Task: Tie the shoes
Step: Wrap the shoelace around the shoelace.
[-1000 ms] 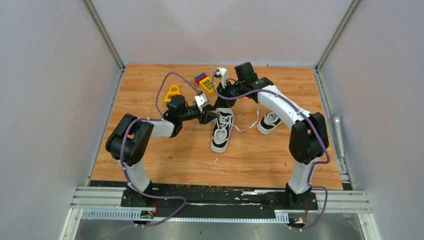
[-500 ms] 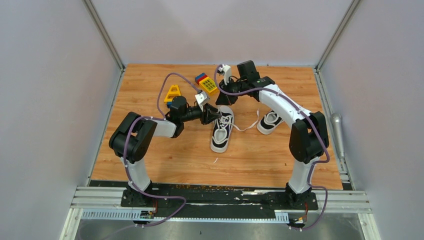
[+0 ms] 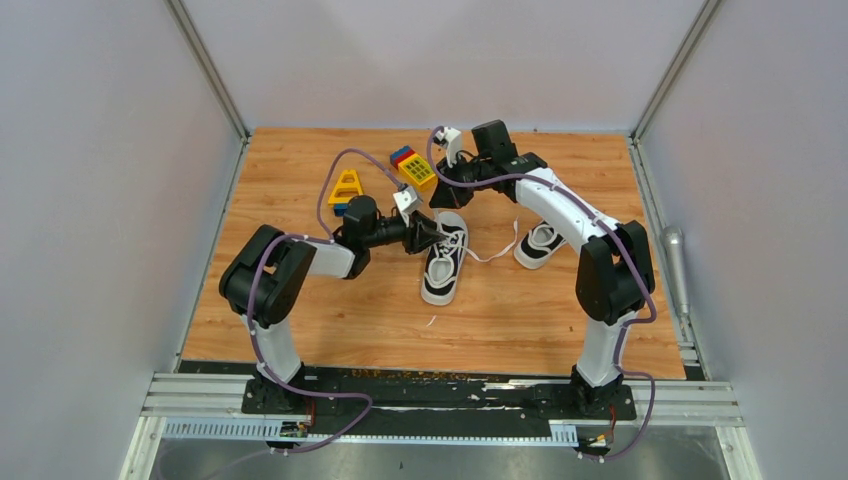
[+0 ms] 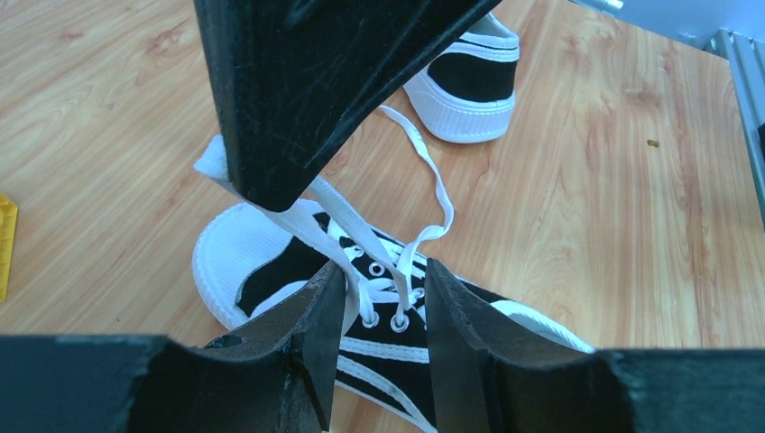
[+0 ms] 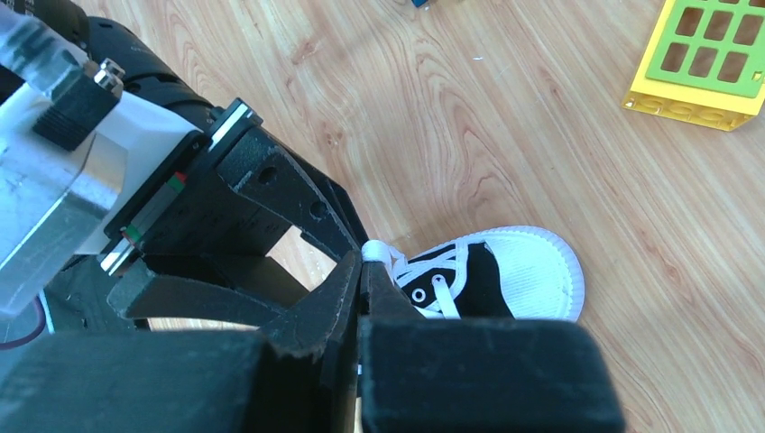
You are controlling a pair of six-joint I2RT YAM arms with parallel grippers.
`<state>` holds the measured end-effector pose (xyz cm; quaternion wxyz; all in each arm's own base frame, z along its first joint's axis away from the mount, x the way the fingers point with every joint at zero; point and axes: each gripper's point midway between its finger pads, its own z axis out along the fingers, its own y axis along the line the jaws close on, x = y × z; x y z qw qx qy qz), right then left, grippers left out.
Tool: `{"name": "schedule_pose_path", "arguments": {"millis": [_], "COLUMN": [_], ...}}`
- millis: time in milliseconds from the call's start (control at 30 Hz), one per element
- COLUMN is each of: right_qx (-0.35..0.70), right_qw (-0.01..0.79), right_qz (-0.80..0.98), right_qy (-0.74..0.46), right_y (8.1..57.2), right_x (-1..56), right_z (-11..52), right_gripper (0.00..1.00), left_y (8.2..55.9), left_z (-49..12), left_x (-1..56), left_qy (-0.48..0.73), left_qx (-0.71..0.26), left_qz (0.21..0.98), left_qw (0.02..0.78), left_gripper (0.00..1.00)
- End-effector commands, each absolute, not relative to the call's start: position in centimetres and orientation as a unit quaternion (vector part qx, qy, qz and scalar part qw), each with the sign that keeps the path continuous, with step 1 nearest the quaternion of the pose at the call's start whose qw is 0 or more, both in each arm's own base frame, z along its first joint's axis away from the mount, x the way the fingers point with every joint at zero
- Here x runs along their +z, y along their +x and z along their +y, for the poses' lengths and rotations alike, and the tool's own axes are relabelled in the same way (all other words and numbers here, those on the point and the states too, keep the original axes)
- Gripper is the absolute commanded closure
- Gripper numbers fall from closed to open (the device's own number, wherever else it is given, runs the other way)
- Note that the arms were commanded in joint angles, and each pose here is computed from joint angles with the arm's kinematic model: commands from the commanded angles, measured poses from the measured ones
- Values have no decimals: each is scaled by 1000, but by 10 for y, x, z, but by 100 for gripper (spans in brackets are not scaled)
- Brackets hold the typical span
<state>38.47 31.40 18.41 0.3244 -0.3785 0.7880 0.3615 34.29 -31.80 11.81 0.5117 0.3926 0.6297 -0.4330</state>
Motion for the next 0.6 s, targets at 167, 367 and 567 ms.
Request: {"name": "schedule_pose_path", "arguments": {"millis": [167, 367, 567], "right_qx": [366, 365, 362], "right_qw": [371, 371, 371], "right_qz": [770, 773, 779], "right_qy": [-367, -363, -354], "right_y": [401, 402, 407], "right_x": [216, 216, 213], "right_z": [321, 317, 310], "right_gripper": [100, 100, 100], "left_y": [346, 348, 350], "left_z": [-330, -331, -333], "left_x": [131, 126, 125], "left_qy": [374, 373, 369], "left_qx": [-425, -421, -425], "left_qz": [633, 642, 645], "left_qw": [528, 521, 516], "left_gripper": [58, 64, 80]}}
